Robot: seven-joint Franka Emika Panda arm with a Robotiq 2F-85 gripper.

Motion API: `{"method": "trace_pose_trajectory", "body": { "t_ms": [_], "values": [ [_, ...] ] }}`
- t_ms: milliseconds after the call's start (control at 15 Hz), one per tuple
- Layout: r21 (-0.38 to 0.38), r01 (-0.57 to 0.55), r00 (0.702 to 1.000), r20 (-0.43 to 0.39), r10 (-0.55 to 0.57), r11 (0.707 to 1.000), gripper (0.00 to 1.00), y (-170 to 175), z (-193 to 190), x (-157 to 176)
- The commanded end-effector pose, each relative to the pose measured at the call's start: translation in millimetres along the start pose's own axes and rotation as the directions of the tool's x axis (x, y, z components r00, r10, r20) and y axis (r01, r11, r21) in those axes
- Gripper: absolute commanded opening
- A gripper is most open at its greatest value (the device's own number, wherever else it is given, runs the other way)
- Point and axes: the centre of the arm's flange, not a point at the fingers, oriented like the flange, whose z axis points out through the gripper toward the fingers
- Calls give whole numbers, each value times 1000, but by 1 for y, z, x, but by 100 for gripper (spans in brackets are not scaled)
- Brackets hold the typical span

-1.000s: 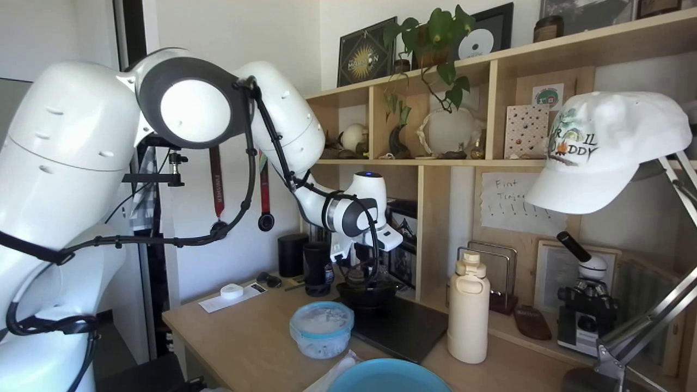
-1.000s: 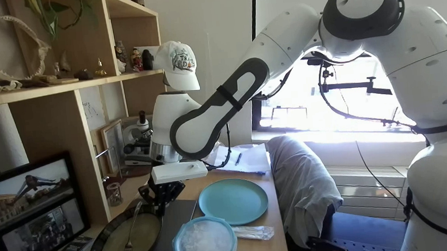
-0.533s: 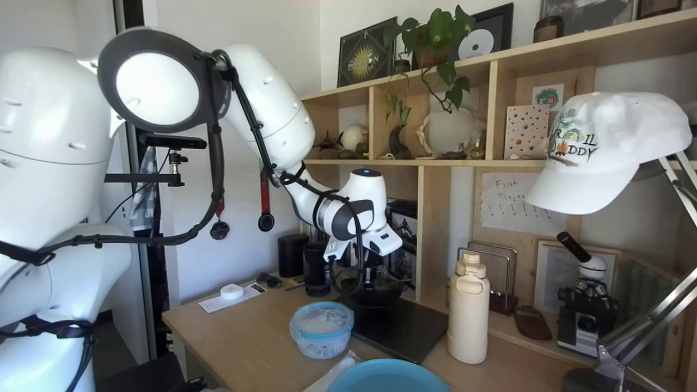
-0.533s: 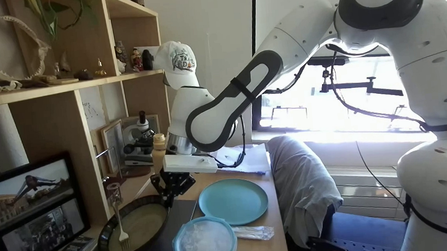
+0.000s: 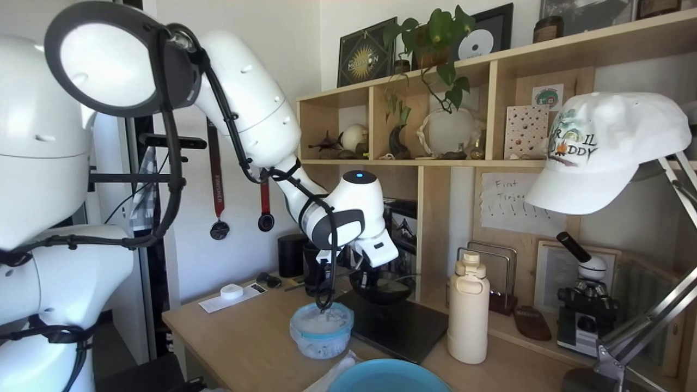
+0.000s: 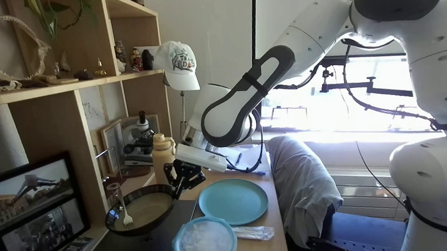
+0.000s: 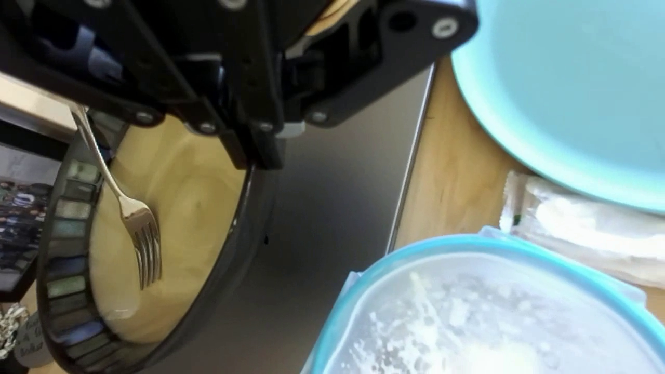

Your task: Move the blue plate to the right then put the brown bowl on the blue plate

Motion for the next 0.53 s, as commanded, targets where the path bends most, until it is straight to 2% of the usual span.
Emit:
{"method": "trace_pose_trajectory", "body": {
  "t_ms": [0, 467],
  "values": [
    [23, -87, 994, -70, 89, 996, 4, 25, -43, -19],
    [4, -230, 968, -101, 230, 973, 4, 72, -69, -39]
  ]
}}
